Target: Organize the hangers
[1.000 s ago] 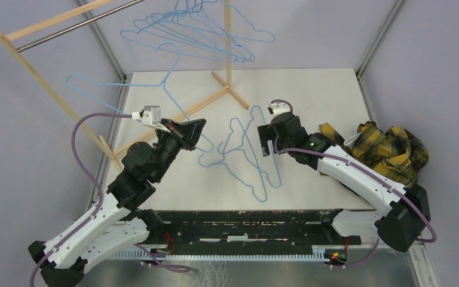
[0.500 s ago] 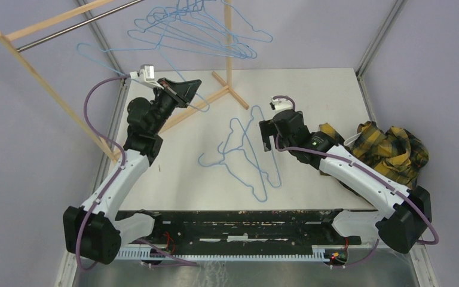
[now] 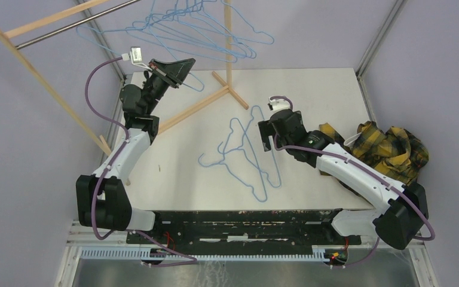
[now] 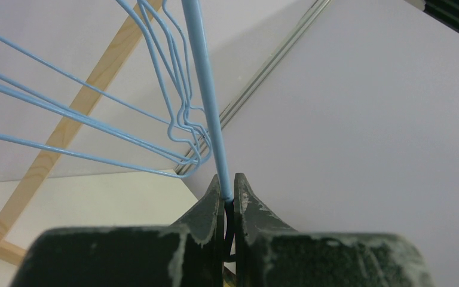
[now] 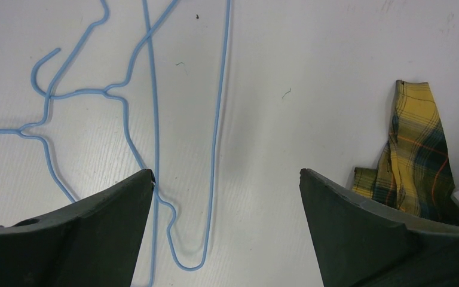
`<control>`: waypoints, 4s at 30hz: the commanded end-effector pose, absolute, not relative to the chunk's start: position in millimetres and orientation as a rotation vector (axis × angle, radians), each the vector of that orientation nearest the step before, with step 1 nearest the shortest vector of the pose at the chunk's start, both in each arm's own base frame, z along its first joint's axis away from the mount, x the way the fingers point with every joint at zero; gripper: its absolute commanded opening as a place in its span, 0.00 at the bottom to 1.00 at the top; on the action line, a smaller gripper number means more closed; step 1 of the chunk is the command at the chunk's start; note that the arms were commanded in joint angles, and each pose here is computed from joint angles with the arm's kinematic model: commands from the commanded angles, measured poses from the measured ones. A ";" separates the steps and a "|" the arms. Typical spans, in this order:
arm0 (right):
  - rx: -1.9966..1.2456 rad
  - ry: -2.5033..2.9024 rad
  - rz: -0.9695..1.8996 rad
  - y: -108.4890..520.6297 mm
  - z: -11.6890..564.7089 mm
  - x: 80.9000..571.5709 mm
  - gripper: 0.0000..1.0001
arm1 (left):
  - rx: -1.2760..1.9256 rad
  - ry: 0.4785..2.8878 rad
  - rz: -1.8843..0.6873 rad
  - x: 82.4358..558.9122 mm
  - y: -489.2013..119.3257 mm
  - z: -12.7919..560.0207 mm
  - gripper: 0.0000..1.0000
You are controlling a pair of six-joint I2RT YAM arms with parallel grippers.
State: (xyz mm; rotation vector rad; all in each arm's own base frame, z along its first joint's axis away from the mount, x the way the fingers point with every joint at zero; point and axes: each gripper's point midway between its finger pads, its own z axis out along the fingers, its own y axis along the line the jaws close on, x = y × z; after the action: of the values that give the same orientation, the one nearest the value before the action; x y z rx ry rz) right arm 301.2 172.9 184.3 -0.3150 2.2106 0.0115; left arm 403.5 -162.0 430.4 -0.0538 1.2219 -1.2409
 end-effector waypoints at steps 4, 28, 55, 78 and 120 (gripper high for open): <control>-0.286 2.166 0.015 175.7 199.2 313.2 1.00 | -0.074 1.179 -1.328 405.1 -149.7 442.2 0.03; -0.283 2.197 0.042 180.2 185.9 314.7 1.00 | -0.028 1.466 -1.462 415.9 -175.5 391.3 0.23; -0.685 2.371 0.452 276.2 127.2 277.0 0.84 | -0.032 1.634 -1.010 316.9 -133.6 385.3 0.99; -0.860 2.492 0.453 364.3 43.2 262.2 0.59 | -0.131 1.852 -0.977 255.5 -125.9 273.8 1.00; -0.056 2.114 1.324 406.4 189.7 326.0 0.01 | -0.124 1.828 -1.157 223.4 -142.9 216.8 0.95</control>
State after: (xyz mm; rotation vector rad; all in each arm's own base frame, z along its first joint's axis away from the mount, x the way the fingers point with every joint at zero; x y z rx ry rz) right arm 323.2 374.8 152.9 -0.0971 2.2224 1.0917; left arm 223.0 -138.3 200.9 -0.1375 1.9228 -1.0968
